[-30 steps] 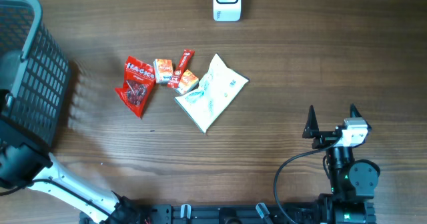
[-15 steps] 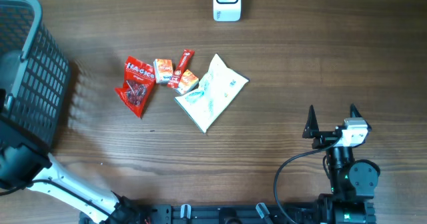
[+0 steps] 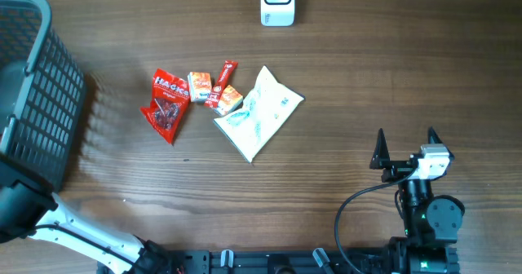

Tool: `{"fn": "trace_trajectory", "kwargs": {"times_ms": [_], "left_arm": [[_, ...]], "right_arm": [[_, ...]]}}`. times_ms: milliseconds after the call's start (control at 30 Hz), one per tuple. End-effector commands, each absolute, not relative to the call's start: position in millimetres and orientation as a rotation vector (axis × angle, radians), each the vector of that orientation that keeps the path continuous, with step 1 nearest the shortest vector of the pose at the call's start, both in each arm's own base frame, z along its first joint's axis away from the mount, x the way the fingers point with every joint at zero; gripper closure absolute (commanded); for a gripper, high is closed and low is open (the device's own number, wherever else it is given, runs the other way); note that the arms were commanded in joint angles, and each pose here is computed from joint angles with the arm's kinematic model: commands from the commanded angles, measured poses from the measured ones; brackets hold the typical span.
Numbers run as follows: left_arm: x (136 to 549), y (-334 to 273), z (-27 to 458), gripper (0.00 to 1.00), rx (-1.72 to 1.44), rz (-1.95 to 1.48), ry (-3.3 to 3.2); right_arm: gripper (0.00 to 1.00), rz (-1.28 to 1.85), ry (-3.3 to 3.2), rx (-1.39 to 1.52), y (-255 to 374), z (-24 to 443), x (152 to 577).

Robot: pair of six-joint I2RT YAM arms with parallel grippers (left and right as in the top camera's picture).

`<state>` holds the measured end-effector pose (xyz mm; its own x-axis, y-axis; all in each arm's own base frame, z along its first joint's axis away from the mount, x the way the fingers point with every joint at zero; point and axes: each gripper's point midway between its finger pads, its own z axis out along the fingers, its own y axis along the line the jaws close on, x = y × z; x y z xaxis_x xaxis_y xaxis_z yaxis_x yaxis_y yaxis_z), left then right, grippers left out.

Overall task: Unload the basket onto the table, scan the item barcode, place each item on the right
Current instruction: 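Reach the left gripper into the basket and grasp the green Kleenex pack, then lift the Kleenex pack out and place it below the orange boxes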

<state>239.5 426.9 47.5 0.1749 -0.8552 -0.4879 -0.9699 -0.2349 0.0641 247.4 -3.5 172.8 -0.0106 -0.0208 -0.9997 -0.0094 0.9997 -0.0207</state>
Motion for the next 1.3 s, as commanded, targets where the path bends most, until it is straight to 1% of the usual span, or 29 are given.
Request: {"fn": "trace_trajectory", "kwargs": {"times_ms": [0,33,100,133,167,200,333,367,400,467,600,700,767,967,1067,1167,1267], "left_arm": [[232.6,418.8,28.3,0.06,-2.226,0.621,1.760],[232.4,417.6,26.0,0.09,-2.228,0.615,1.763],[231.0,414.8,21.7,0.21,-2.233,0.611,1.771],[230.7,414.3,21.4,0.31,-2.234,0.611,1.774],[230.5,414.1,21.3,0.37,-2.235,0.612,1.775],[230.3,413.9,21.3,0.40,-2.235,0.612,1.776],[229.9,413.3,21.1,0.73,-2.204,0.621,1.831],[229.6,412.9,21.2,0.85,-2.188,0.625,1.859],[229.4,412.6,21.4,0.92,-2.174,0.629,1.882],[228.3,411.2,22.3,0.96,-2.153,0.634,1.923],[226.1,406.3,29.9,0.96,-2.152,0.630,1.944],[228.0,402.2,48.5,0.96,-2.134,0.620,1.936],[234.8,398.0,69.7,0.96,-2.100,0.580,1.919],[262.2,381.2,152.4,0.96,-1.938,0.442,1.815],[269.1,366.6,205.4,0.96,-1.837,0.419,1.743],[276.6,342.4,258.6,0.96,-1.721,0.350,1.681],[291.7,305.2,312.7,0.96,-1.559,0.176,1.639]], "right_arm": [[0.00,-0.030,1.575,-0.010,-7.7,174.0,247.0],[0.00,-0.030,1.575,-0.010,-7.7,174.0,247.0],[0.00,-0.030,1.575,-0.010,-7.7,174.0,247.0],[0.00,-0.030,1.575,-0.009,-7.7,174.0,247.0],[0.00,-0.030,1.575,-0.010,-7.7,174.0,247.0],[0.00,-0.030,1.575,-0.010,-7.7,174.0,247.0],[0.00,-0.030,1.575,-0.010,-7.7,174.0,247.0],[0.00,-0.030,1.575,-0.010,-7.7,174.0,247.0],[0.00,-0.030,1.575,-0.010,-7.7,174.0,247.0],[0.00,-0.030,1.575,-0.010,-7.7,174.0,247.0],[0.00,-0.030,1.575,-0.010,-7.7,174.0,247.0],[0.00,-0.030,1.575,-0.010,-7.7,174.0,247.0],[0.00,-0.030,1.575,-0.010,-7.7,174.0,247.0],[0.00,-0.030,1.575,-0.010,-7.7,174.0,247.0],[0.00,-0.030,1.575,-0.010,-7.7,174.0,247.0],[0.00,-0.030,1.575,-0.009,-7.7,174.0,247.0],[0.00,-0.030,1.575,-0.010,-7.7,174.0,247.0]]}}
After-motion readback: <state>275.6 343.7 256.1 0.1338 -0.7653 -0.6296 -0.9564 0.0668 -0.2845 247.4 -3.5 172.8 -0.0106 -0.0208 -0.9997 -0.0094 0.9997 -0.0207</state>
